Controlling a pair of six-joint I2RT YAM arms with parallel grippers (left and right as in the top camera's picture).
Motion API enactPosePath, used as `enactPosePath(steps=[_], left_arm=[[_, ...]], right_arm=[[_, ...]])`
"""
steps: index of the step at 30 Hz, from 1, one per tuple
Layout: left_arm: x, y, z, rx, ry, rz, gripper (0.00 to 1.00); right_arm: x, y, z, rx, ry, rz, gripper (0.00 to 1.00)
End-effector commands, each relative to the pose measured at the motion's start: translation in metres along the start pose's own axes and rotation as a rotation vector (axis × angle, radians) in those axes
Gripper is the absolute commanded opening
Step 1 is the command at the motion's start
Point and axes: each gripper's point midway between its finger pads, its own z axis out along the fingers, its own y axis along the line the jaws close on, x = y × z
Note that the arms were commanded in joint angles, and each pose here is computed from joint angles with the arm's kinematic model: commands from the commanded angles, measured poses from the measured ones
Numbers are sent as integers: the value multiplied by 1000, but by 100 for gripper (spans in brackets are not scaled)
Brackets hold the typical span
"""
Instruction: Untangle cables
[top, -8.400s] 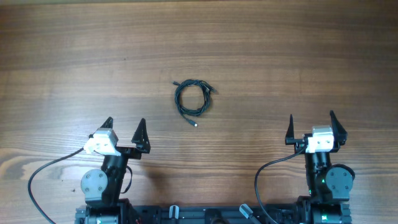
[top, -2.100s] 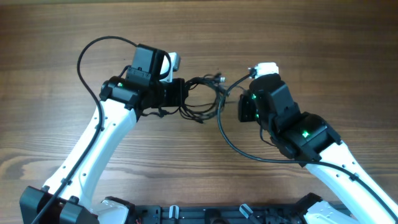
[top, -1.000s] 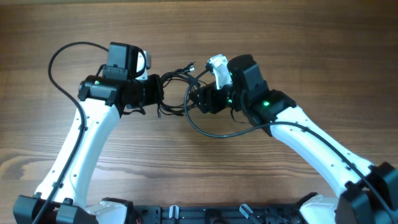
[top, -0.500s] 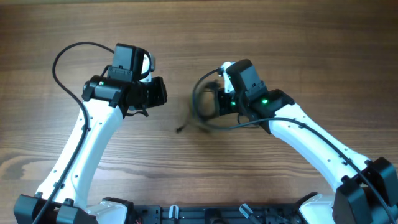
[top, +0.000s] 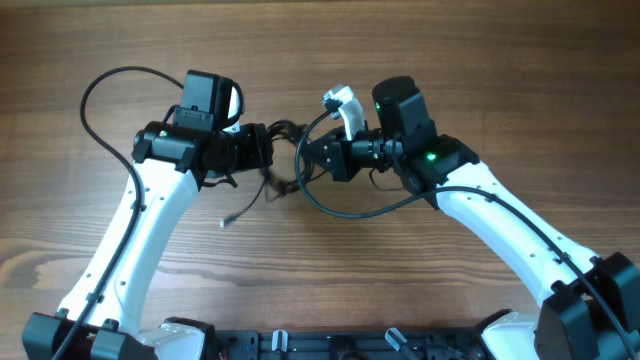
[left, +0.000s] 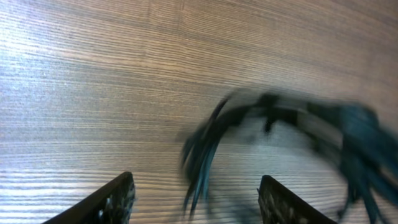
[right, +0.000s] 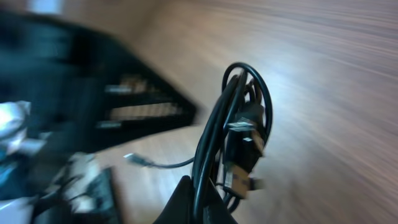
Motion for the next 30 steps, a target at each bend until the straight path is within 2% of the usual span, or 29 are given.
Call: enactPosePath(steps=[1,3,4,5,6,7,9,10,11,12,13,15,16,17,18,20,30], left_arm=[[-6,-4,-9,11,-36,8,70],[-7,-4,-9,13,-40,9,69],[-8,-4,-9,14,-43,9,63],[-8,-5,-9,14,-44,10,43],[-8,-5,-9,16,-47,10,18],[-9,-5,-9,16,-49,10,4],[-10,-6,-9,19,-54,11,4],[-11,-7,-9,24,-55,11,14],[-11,-8,-9,33,-56,11,28],[-11,-10,-9,41,-56,9,34],[-11,-11,-9,51,-52,10,35],[-10,-12,-9,54,-50,10,27],[-10,-12,-9,54,-49,10,20],[-10,-12,-9,54,-49,10,19],[-9,-12,-9,53,-47,9,23],[-8,-12,-9,54,-41,9,37],[-1,-17,-10,89,-8,8,40]], right_arm=[[-14,44,-14,-168,-12,-90,4],[-16,51,-21,-172,-20,-96,4],[-17,57,-25,-182,-25,-104,4],[-18,62,-28,-193,-29,-112,4],[-20,68,-34,-201,-39,-121,4],[-22,72,-37,-203,-47,-120,4],[-26,80,-44,-208,-65,-136,4],[-27,84,-48,-209,-74,-146,4],[-29,88,-52,-211,-84,-158,4],[-30,89,-53,-209,-88,-161,4],[-30,90,-54,-210,-89,-162,4],[-29,89,-53,-209,-84,-150,4],[-27,89,-53,-207,-79,-145,4],[-26,88,-53,-206,-73,-138,4],[-25,88,-53,-205,-70,-138,4],[-26,84,-52,-182,-74,-135,4],[-23,37,-49,74,-77,-97,4]])
